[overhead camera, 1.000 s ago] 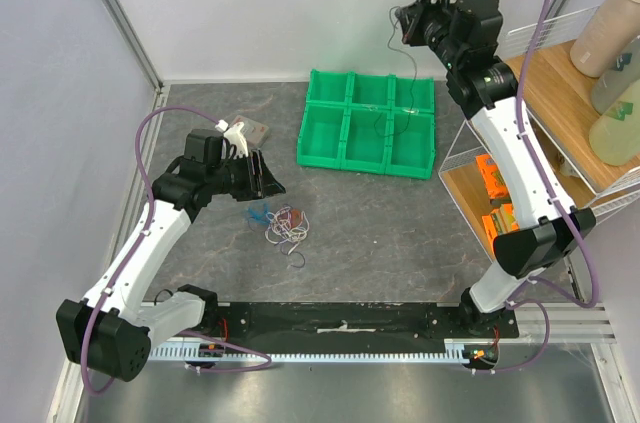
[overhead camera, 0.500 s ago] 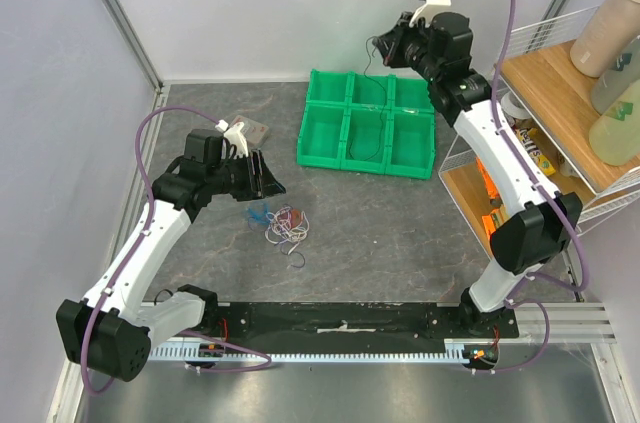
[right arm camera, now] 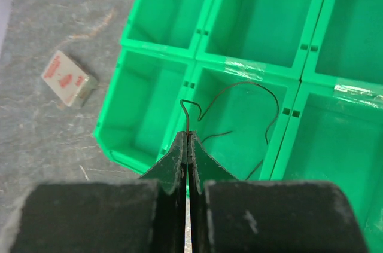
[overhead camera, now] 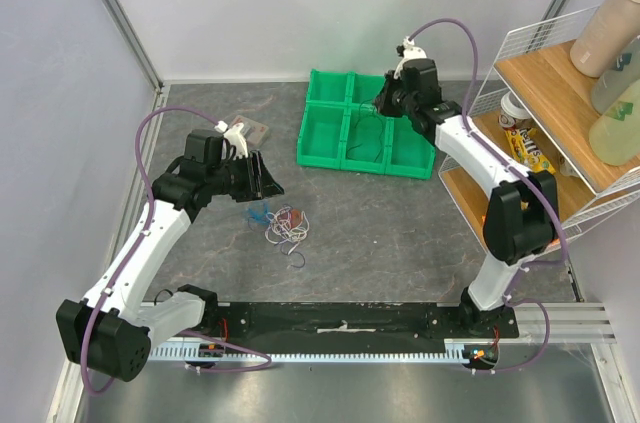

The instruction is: Untangle the cables

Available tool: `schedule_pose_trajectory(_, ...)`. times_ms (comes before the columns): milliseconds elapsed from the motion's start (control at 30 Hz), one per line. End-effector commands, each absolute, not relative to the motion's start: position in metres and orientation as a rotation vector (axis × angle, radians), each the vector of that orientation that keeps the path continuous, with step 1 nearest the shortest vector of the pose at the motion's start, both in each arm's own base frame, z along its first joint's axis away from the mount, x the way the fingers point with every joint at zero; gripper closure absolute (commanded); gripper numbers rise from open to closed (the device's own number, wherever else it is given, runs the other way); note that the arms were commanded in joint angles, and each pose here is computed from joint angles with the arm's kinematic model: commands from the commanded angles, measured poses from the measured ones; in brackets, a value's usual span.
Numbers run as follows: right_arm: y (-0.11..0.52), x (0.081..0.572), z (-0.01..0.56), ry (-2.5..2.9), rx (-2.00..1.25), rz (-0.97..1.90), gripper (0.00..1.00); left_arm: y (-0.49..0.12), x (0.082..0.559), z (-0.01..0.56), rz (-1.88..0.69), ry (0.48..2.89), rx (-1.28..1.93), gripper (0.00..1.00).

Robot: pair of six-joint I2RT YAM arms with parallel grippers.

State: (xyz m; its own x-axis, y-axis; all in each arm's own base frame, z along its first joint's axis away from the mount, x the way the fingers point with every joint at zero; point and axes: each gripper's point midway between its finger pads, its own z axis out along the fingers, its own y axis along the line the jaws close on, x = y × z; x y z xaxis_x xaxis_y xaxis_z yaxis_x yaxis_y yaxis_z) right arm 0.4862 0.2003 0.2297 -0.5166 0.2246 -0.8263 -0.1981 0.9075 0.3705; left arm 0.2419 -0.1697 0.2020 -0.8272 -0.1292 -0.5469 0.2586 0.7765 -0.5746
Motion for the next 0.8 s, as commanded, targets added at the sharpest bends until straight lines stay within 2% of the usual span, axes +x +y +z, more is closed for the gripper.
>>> schedule_pose_trajectory(0,0.189,0.497,0.193,2.122,0.063,0.41,1.0,-0.169,0.246,0.216,-0.881,2.345,0.09,0.52)
schedule_pose_trajectory(333,0.216,0.513,0.108,2.292,-0.049,0.369,1.0,-0.164,0.24,0.189,-0.862,2.436,0.004,0.46)
schedule_pose_trajectory(367,0.217,0.514,0.105,2.309,-0.05,0.362,0.97,-0.163,0.241,0.184,-0.846,2.463,-0.018,0.45)
schedule_pose_trajectory(433,0.219,0.513,0.102,2.336,-0.076,0.337,0.82,-0.158,0.241,0.174,-0.815,2.514,-0.052,0.41)
schedule_pose_trajectory(533,0.219,0.51,0.113,2.343,-0.119,0.283,0.52,-0.152,0.243,0.163,-0.78,2.551,-0.086,0.35)
schedule_pose_trajectory(567,0.218,0.506,0.119,2.352,-0.132,0.263,0.47,-0.148,0.245,0.16,-0.761,2.555,-0.109,0.33)
schedule_pose_trajectory(633,0.215,0.492,0.139,2.369,-0.14,0.244,0.4,-0.138,0.251,0.156,-0.726,2.557,-0.176,0.32)
schedule_pose_trajectory(767,0.227,0.444,0.157,2.376,-0.24,0.272,0.32,-0.126,0.26,0.138,-0.706,2.576,-0.285,0.31)
